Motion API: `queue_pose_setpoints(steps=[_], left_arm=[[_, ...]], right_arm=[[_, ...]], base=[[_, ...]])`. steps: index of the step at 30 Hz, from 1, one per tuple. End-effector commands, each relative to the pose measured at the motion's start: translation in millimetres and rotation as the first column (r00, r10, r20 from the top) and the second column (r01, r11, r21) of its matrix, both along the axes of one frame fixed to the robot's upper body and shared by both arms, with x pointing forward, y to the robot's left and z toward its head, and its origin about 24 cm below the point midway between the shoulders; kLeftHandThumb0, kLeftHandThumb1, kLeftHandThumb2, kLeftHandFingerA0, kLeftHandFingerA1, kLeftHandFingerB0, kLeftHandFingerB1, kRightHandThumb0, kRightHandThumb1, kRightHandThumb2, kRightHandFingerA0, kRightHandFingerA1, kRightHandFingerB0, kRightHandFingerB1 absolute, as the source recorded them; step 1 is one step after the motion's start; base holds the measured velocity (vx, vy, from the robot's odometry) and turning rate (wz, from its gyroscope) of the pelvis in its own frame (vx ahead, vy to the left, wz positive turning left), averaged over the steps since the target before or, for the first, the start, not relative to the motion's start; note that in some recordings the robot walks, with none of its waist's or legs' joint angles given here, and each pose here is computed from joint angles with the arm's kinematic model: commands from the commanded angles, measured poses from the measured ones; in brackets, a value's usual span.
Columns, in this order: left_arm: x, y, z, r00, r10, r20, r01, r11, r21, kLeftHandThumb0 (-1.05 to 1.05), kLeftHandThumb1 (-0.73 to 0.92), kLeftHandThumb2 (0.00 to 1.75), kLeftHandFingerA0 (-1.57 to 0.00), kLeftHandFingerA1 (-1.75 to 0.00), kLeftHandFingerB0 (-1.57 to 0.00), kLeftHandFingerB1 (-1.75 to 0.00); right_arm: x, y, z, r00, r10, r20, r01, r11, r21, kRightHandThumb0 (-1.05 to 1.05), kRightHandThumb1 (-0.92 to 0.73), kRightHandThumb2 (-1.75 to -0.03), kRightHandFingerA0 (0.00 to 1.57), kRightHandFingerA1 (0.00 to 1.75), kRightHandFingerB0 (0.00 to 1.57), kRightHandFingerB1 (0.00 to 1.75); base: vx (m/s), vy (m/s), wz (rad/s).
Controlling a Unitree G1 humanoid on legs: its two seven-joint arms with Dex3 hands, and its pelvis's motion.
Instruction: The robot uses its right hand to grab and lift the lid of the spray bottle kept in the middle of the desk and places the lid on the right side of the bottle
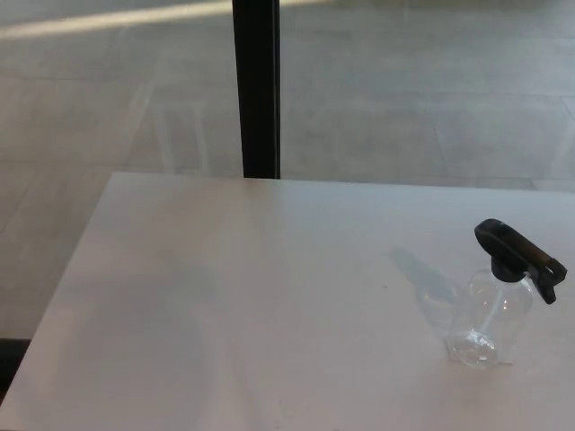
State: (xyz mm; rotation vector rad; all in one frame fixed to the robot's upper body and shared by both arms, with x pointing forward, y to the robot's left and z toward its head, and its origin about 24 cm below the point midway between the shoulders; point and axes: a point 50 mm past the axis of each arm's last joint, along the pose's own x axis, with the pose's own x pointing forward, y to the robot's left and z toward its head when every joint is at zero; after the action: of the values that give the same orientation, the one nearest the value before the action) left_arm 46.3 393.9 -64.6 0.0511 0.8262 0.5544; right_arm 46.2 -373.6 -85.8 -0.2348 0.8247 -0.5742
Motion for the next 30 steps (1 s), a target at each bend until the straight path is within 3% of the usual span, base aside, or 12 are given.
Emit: queue_pose_setpoints(steps=[1, 4, 5, 7, 8, 9, 14, 17, 21, 27, 29, 30], left_arm=[[-0.4, 11.3, 15.4, 0.989, 0.038, 0.146, -0.025, 0.996, -0.09, -0.87, 0.71, 1.07, -0.49, -0.59, -0.24, -0.48], [-2.9, 12.2, 14.4, 0.988, 0.052, 0.148, -0.038, 0.994, -0.099, -0.9, 0.72, 1.07, -0.51, -0.58, -0.27, -0.48], [-4.8, 11.9, 15.2, 0.988, 0.051, 0.149, -0.036, 0.994, -0.1, -0.83, 0.83, 0.65, -0.55, -0.5, -0.31, -0.35], [-4.8, 12.3, 15.9, 0.989, 0.044, 0.142, -0.031, 0.995, -0.097, -0.83, 0.84, 0.65, -0.55, -0.49, -0.31, -0.35], [-4.2, 12.2, 15.9, 0.989, 0.039, 0.141, -0.026, 0.995, -0.092, -0.83, 0.84, 0.66, -0.55, -0.49, -0.31, -0.35], [-3.4, 11.6, 16.1, 0.99, 0.041, 0.138, -0.028, 0.995, -0.094, -0.9, 0.73, 1.07, -0.5, -0.58, -0.26, -0.48], [-5.5, 11.0, 15.3, 0.989, 0.039, 0.14, -0.025, 0.995, -0.096, -0.83, 0.84, 0.66, -0.54, -0.48, -0.31, -0.34], [-6.4, 9.8, 15.1, 0.99, 0.03, 0.141, -0.017, 0.995, -0.095, -0.87, 0.69, 1.08, -0.48, -0.58, -0.23, -0.47], [-4.5, 11.3, 15.7, 0.989, 0.037, 0.145, -0.025, 0.996, -0.087, -0.86, 0.84, 0.66, -0.55, -0.49, -0.31, -0.35], [-5.1, 9.7, 16.1, 0.987, 0.045, 0.151, -0.03, 0.995, -0.094, -0.81, 0.85, 0.66, -0.57, -0.5, -0.32, -0.36], [-7.5, 9.7, 15.7, 0.988, 0.053, 0.148, -0.038, 0.994, -0.101, -0.88, 0.72, 1.07, -0.5, -0.59, -0.27, -0.49], [-10.1, 9.7, 16.1, 0.988, 0.052, 0.146, -0.037, 0.994, -0.103, -0.85, 0.71, 1.07, -0.49, -0.59, -0.27, -0.49]], right_arm=[[16.0, -47.2, 48.2, 0.91, -0.206, 0.359, 0.238, 0.97, -0.047, -0.83, -0.58, -0.91, 0.33, 0.93, 0.06, 0.19], [43.8, -74.9, 83.6, 0.821, -0.265, 0.507, 0.336, 0.94, -0.053, -0.76, -0.74, -0.63, 0.16, 0.52, 0.03, 0.21], [64.3, -87.4, 114.8, 0.767, -0.252, 0.591, 0.356, 0.932, -0.065, -0.81, -0.58, -0.94, 0.11, 0.5, 0.05, 0.27], [78.5, -92.2, 141.0, 0.715, -0.219, 0.664, 0.355, 0.932, -0.074, -0.71, -0.72, -0.62, 0.15, 0.94, 0.07, 0.2], [87.0, -94.9, 156.5, 0.712, -0.182, 0.678, 0.341, 0.934, -0.107, -0.75, -0.6, -0.94, 0.34, 0.87, 0.03, 0.22], [118.2, -99.0, 215.7, 0.653, -0.08, 0.753, 0.327, 0.927, -0.185, -0.75, -0.74, -0.64, 0.21, 0.46, 0.06, 0.21], [151.6, -76.5, 291.6, 0.563, 0.131, 0.816, 0.222, 0.927, -0.302, -0.83, -0.6, -0.94, 0.08, 0.47, 0.05, 0.27], [171.3, -45.9, 330.1, 0.503, 0.264, 0.823, 0.136, 0.916, -0.377, -0.39, -0.41, -1.01, 0.0, 0.5, 0.0, 0.5], [186.8, -10.7, 351.3, 0.462, 0.413, 0.785, 0.038, 0.875, -0.483, -0.82, -0.56, -0.92, 0.11, 0.47, 0.05, 0.27], [213.1, 57.9, 355.2, 0.445, 0.728, 0.522, -0.218, 0.654, -0.725, -0.86, -0.58, -0.97, 0.04, 0.47, 0.03, 0.14], [222.4, 82.4, 343.2, 0.46, 0.823, 0.332, -0.334, 0.507, -0.794, -0.89, -0.59, -0.98, 0.1, 0.49, 0.07, 0.19], [224.5, 90.6, 336.9, 0.455, 0.84, 0.296, -0.378, 0.483, -0.79, -0.91, -0.76, -0.63, 0.18, 0.43, 0.02, 0.24]], base=[[0.0, 0.0, 0.0], [0.0, 0.0, 0.0], [0.0, 0.0, 0.0], [0.0, 0.0, 0.0], [0.0, 0.0, 0.0], [0.0, 0.0, 0.0], [0.0, 0.0, 0.0], [0.0, 0.0, 0.0], [0.0, 0.0, 0.0], [0.0, 0.0, 0.0], [0.0, 0.0, 0.0], [0.0, 0.0, 0.0]])
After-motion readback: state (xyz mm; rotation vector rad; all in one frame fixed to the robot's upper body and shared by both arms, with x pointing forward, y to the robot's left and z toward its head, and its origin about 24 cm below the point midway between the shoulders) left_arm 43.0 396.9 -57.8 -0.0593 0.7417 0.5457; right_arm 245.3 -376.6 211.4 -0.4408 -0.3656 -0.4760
